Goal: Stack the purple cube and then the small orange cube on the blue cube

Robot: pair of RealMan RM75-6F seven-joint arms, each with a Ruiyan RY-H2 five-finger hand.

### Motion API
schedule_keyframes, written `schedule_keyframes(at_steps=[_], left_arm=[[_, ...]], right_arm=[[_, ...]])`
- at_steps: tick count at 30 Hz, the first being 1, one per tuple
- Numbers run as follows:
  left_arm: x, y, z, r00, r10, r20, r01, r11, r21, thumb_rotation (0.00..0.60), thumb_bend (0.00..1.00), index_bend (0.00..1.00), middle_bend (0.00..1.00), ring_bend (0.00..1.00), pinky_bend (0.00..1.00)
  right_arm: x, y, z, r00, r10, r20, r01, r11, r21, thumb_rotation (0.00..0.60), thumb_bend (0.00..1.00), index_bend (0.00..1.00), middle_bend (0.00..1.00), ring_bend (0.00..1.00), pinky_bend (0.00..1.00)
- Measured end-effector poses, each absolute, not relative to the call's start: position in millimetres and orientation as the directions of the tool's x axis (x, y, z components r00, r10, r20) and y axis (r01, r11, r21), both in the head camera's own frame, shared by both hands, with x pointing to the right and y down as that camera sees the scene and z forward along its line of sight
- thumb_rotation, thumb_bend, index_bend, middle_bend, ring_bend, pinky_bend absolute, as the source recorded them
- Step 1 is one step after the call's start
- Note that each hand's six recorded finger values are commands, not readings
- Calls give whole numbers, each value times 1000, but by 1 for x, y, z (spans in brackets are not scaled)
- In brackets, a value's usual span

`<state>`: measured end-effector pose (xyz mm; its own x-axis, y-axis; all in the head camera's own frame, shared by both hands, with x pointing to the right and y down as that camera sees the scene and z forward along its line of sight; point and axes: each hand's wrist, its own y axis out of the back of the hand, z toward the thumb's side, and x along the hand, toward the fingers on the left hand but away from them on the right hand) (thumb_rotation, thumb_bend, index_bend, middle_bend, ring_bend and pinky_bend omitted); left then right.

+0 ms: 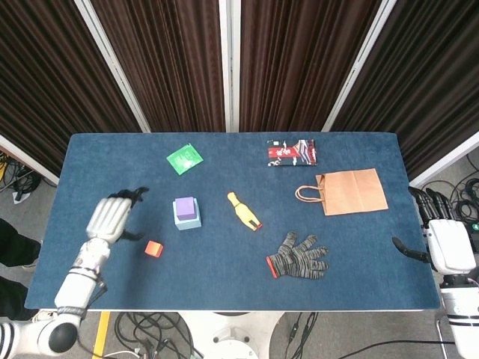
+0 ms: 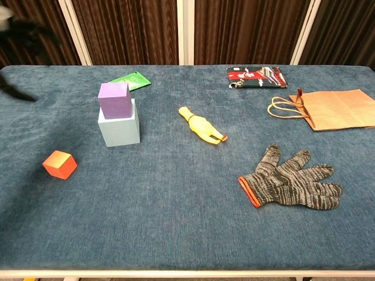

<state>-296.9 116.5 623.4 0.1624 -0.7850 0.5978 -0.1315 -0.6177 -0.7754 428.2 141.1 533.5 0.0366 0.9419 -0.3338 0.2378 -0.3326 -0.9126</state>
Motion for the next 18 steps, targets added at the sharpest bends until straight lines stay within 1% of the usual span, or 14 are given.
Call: schedule_keyframes(at_steps=[4,8,13,18], left_arm=[[-313,143,630,179,-756,629,-90,-650,-755,600,132,297,452,287,338],[-321,151,638,208,-759,617,-58,-639,-767,600,136,336,467,293,342],[-325,159,651,278,-757,591,-19,-619,-785,600,138,360,476,292,342],[-328,174,671,326,-704,631,-31,-675,-738,600,140,361,476,293,340]], right_arm=[[429,141,536,32,940,-340,230,-337,-913,600,122,0,98,0,0],[428,140,538,31,938,-345,225,-343,-912,600,122,0,98,0,0],[426,140,540,32,937,-349,222,-347,-911,600,121,0,98,0,0],[425,141,542,35,935,-352,222,-350,-910,600,121,0,98,0,0]])
